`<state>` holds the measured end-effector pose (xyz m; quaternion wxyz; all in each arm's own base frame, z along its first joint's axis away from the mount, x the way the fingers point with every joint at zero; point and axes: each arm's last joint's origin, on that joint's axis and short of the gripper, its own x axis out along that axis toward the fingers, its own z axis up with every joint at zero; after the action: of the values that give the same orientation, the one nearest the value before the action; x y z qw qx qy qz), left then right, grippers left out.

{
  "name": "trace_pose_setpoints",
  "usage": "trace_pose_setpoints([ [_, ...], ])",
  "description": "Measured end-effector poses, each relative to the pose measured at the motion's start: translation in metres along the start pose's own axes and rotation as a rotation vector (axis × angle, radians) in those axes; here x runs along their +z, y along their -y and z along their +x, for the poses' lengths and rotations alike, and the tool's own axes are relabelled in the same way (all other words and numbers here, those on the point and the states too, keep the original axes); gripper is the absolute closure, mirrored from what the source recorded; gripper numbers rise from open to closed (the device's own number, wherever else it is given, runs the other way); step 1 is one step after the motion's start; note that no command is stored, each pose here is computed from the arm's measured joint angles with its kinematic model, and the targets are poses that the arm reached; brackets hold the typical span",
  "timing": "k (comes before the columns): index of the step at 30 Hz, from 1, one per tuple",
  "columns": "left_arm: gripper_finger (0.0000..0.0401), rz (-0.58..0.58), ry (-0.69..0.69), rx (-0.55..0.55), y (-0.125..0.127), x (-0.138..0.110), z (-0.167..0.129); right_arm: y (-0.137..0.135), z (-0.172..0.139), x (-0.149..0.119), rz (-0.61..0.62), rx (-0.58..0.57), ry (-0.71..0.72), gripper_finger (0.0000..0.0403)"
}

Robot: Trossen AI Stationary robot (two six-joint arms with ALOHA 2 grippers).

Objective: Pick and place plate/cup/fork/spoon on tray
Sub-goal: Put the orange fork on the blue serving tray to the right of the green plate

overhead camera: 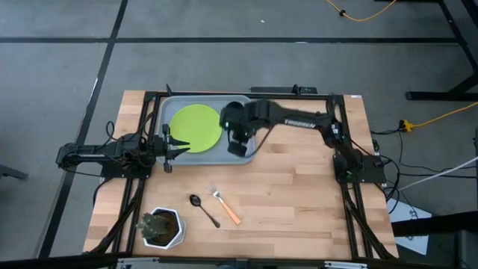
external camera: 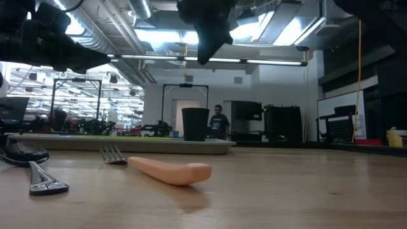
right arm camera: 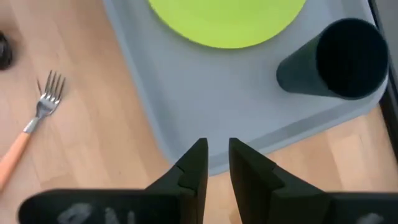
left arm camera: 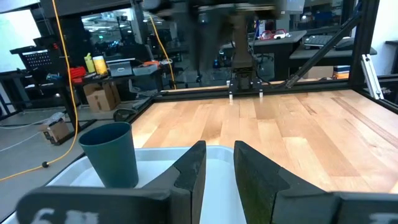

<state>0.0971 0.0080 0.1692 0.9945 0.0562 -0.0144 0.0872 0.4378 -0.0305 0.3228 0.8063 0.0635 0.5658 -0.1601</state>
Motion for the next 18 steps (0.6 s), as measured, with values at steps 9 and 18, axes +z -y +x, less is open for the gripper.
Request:
trace_pose_setpoints([
  [9, 0.0325, 0.000, 0.000, 0.000, 0.000, 0.000, 0.000, -0.086, -0.013, -0.032, -0.010, -0.118, 0.074, 0.0334],
  [18, 0.0325, 0.000, 0.000, 0.000, 0.000, 0.000, 0.000, -0.150, 0.020, -0.069, 0.100, -0.115, 0.137, 0.0334],
])
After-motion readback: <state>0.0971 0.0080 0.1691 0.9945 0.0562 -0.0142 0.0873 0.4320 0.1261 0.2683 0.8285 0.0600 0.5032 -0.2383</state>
